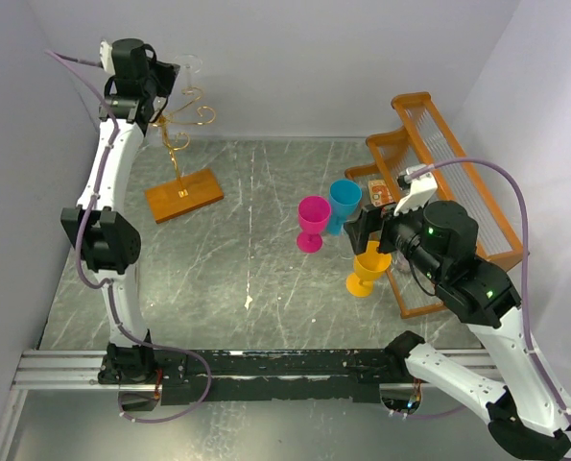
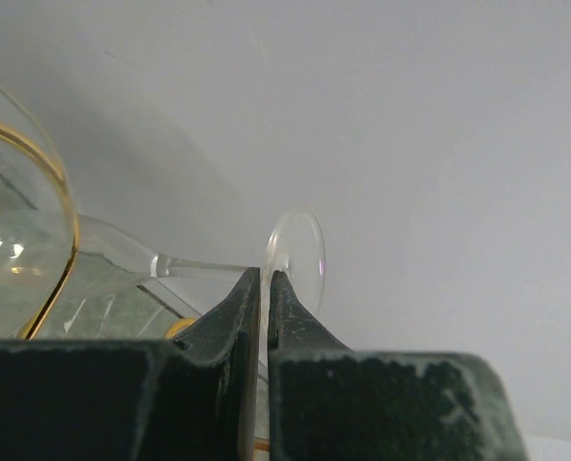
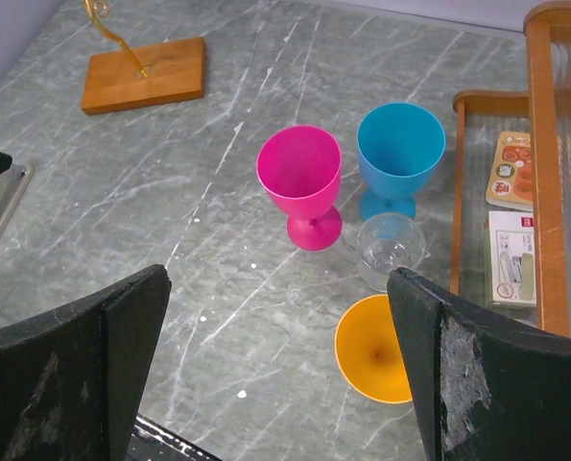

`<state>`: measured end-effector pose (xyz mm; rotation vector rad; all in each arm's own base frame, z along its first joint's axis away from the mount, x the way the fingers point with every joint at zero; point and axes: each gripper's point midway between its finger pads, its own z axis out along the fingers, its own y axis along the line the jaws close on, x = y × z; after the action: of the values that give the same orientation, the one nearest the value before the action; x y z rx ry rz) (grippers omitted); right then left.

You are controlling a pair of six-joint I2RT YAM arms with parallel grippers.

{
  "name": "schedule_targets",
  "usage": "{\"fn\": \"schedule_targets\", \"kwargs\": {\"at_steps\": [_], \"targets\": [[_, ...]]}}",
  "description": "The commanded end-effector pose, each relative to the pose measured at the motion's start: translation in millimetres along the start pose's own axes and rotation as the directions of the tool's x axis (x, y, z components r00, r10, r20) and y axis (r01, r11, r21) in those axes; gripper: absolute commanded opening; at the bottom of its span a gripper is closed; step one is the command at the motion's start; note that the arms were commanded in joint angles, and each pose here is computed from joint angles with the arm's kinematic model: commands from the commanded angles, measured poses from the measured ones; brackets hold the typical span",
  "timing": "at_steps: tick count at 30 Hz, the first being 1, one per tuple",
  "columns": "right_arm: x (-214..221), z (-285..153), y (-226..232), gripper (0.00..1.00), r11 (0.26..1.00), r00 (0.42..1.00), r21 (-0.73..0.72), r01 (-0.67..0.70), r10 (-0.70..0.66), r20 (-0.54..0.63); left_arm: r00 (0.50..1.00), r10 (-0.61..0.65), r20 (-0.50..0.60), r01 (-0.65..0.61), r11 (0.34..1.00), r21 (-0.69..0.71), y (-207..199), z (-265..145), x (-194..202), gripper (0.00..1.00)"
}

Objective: Take the wine glass off the wine glass rack

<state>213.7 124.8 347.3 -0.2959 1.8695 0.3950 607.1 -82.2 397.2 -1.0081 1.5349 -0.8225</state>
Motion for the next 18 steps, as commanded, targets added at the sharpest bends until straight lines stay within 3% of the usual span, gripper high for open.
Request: {"fn": "schedule_targets", "kwargs": {"at_steps": [1,8,18], "targets": [[-4.0,-0.4,-3.0,0.98,1.000,1.000,0.015,0.001,-0.001,0.026,0.999,-0.024,-0.047,0.033,0.980,0.196,-51.3,-7.7,8.7,0.07],[-3.1,1.1,1.2,0.98,1.000,1.000,-0.004,-0.010,0.010,0.021,0.989,-0.004,-0.151,0.055,0.940,0.336,-91.3,-28.9,41.6,0.07],[-5.6,5.2,17.0,0.98,0.994,0.996,-0.076,-0.079,0.081,0.029,0.954,0.038,-0.299,0.133,0.836,0.533,-155.3,-114.1,61.2,0.07]]}}
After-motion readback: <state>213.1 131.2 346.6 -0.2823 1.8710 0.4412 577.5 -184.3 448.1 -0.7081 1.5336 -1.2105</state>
